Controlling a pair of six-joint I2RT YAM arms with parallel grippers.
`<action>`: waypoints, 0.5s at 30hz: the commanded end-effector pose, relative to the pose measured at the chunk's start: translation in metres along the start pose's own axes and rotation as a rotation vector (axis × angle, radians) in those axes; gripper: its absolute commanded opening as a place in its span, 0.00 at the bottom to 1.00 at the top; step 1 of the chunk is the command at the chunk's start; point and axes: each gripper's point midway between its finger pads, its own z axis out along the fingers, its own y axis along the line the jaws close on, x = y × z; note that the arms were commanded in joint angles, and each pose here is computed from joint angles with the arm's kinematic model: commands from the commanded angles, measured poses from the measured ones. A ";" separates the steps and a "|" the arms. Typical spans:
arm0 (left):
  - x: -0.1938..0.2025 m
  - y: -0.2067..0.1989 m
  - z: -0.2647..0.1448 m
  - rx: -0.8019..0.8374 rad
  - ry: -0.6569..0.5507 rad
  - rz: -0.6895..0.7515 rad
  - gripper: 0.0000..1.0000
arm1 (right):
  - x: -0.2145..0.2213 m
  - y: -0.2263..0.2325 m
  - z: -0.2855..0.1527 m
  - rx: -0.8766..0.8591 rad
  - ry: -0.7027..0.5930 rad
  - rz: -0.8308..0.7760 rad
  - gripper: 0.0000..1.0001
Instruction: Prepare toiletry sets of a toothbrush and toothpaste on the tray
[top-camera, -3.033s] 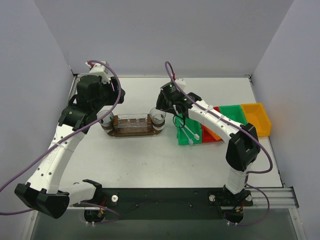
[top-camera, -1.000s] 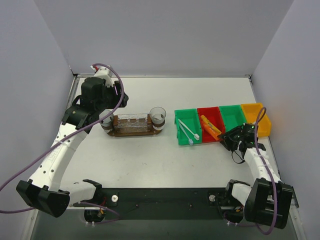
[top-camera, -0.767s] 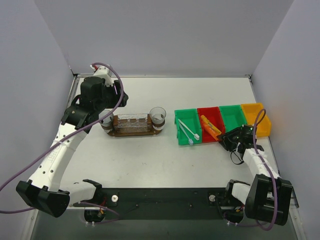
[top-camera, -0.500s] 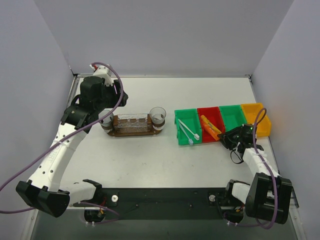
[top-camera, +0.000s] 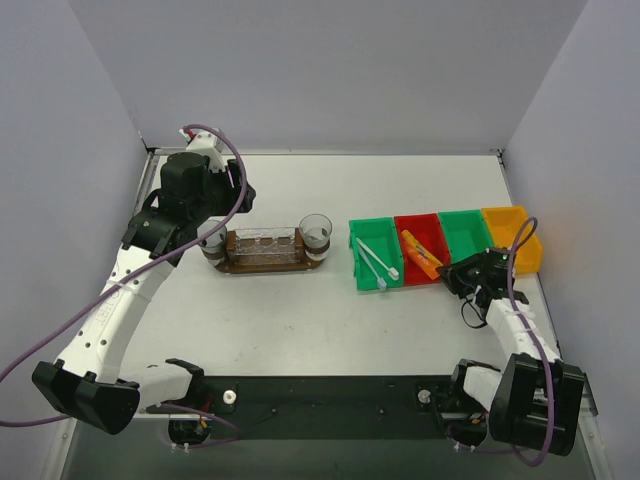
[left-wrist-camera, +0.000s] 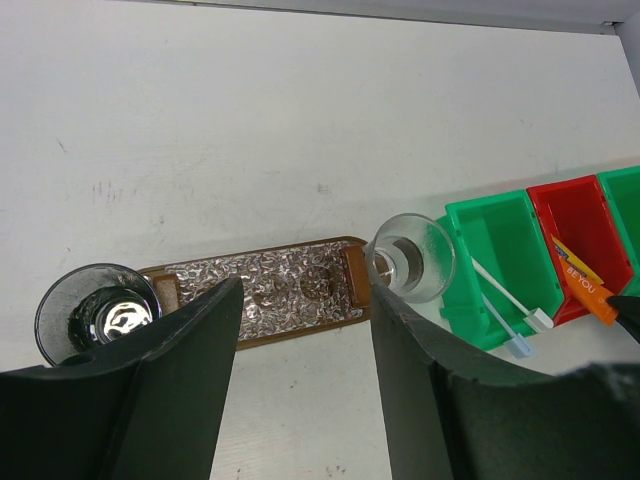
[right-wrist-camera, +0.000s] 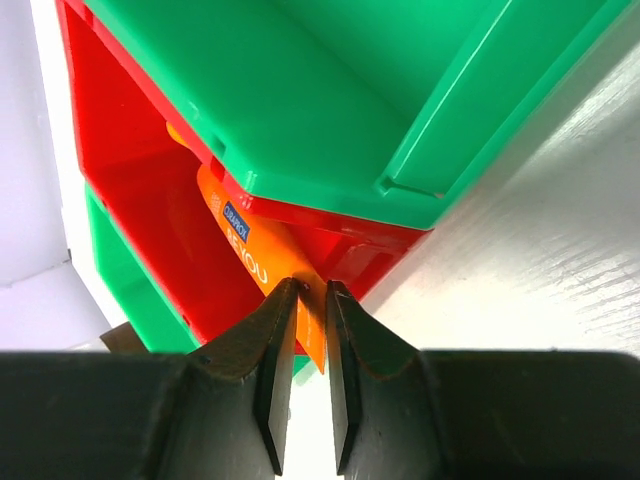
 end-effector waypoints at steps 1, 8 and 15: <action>-0.024 -0.005 -0.011 0.009 -0.069 0.014 0.64 | -0.013 0.017 -0.007 -0.053 -0.058 0.020 0.14; -0.025 -0.006 -0.011 0.013 -0.072 0.016 0.64 | -0.017 0.030 -0.009 -0.087 -0.051 0.027 0.09; -0.024 -0.005 -0.012 0.007 -0.073 0.018 0.64 | -0.022 0.041 -0.018 -0.105 -0.063 0.015 0.00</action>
